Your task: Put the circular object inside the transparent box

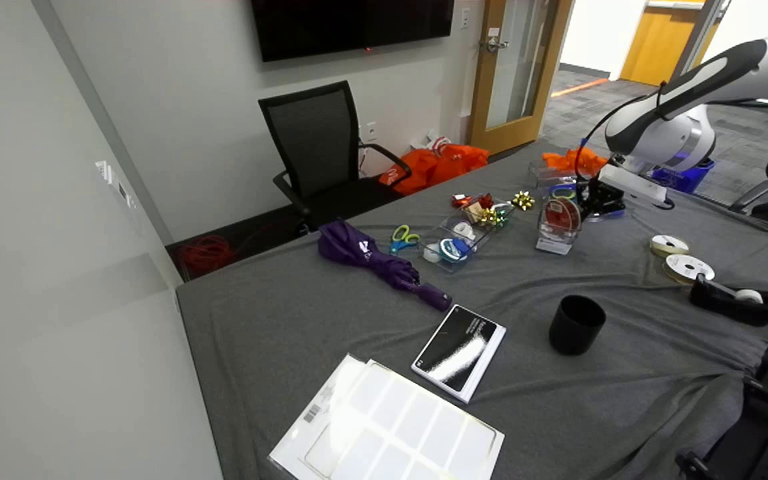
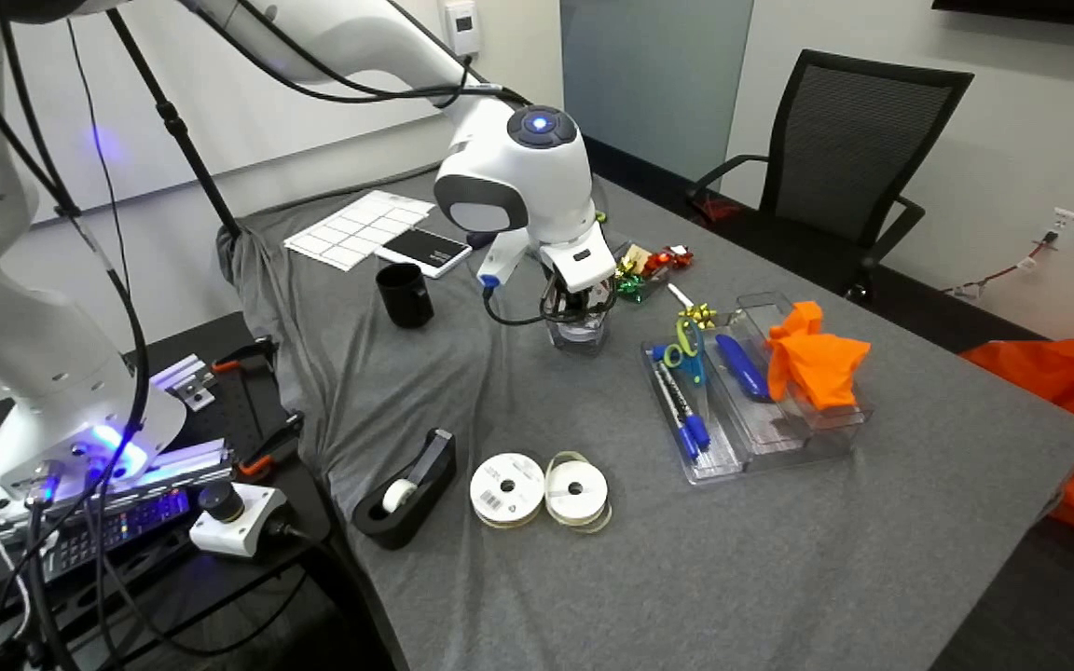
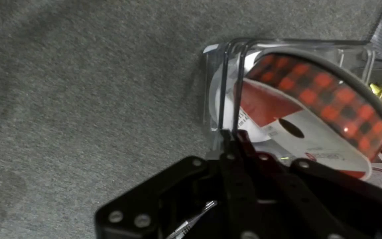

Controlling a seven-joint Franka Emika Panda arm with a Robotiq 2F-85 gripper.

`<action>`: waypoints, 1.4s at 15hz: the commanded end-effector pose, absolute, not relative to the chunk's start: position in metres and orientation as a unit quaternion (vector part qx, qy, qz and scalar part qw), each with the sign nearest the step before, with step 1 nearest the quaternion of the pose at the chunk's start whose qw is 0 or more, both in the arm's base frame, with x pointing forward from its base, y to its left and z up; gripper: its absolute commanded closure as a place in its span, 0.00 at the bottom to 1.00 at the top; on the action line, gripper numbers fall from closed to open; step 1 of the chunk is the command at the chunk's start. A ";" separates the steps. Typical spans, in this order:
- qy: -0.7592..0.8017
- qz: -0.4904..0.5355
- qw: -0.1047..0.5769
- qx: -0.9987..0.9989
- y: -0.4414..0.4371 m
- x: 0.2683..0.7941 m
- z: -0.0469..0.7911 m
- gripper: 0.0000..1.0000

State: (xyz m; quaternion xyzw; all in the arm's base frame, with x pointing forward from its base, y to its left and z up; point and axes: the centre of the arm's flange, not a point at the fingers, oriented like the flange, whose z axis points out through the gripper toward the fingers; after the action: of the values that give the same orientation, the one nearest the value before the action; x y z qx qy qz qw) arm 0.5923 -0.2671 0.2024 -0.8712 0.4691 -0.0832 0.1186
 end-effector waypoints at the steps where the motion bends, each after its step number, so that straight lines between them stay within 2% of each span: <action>1: 0.480 -0.086 0.114 -0.866 -0.270 0.604 0.201 0.99; 14: 0.442 -0.100 0.158 -0.877 -0.249 0.584 0.252 0.99; 21: 0.396 -0.082 0.183 -0.896 -0.230 0.547 0.292 0.99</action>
State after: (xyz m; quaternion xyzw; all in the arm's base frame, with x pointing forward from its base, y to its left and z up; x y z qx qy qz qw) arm 0.5838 -0.2381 0.2717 -0.8857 0.4211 -0.0977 0.1691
